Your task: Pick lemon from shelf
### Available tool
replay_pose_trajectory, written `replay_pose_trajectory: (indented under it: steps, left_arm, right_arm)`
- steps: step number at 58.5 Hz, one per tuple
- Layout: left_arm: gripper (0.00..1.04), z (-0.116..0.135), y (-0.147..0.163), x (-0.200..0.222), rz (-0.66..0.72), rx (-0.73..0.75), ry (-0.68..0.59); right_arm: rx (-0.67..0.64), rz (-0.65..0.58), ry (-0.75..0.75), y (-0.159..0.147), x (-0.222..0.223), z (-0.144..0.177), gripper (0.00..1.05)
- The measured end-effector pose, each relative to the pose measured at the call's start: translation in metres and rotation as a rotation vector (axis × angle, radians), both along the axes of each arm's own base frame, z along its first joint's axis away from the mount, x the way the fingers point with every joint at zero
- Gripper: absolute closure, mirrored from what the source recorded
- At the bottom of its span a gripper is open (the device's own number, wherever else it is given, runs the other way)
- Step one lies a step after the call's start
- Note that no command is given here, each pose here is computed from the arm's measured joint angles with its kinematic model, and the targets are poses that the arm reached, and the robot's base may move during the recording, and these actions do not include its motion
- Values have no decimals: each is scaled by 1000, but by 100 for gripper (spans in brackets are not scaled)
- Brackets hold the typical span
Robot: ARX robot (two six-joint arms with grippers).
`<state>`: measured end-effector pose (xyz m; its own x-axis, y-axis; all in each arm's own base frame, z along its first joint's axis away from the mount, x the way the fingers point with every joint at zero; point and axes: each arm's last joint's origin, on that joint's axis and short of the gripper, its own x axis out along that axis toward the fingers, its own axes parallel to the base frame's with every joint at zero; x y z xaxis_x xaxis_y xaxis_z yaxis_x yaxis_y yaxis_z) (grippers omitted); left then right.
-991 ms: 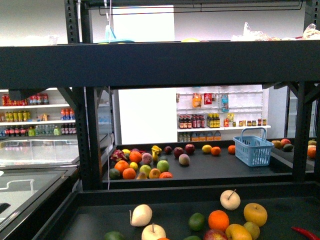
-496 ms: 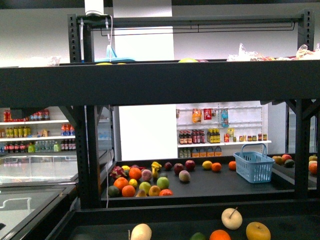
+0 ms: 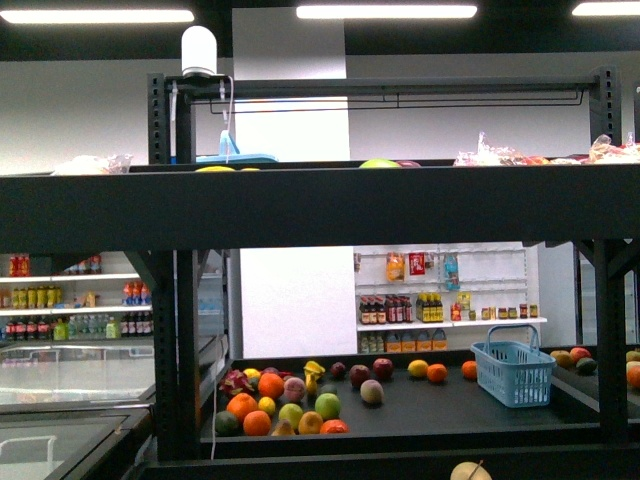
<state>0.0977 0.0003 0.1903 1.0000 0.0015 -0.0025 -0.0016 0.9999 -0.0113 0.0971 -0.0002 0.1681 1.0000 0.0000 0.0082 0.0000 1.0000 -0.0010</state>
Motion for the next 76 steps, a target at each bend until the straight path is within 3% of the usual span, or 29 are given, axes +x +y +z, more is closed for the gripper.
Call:
replay_pose_trajectory:
  steps: [25, 39, 68, 70, 76]
  left_arm:
    - [102, -23, 0, 0, 1, 0, -1]
    - [101, -23, 0, 0, 0, 0, -5]
    - [10, -23, 0, 0, 1, 0, -5]
    - [6, -23, 0, 0, 1, 1, -5]
    - [8, -23, 0, 0, 1, 2, -5]
  right_arm:
    - [0, 0, 0, 0, 0, 0, 2]
    - [0, 0, 0, 0, 0, 0, 2]
    - [0, 0, 0, 0, 0, 0, 2]
    - [0, 0, 0, 0, 0, 0, 2]
    - [0, 0, 0, 0, 0, 0, 2]
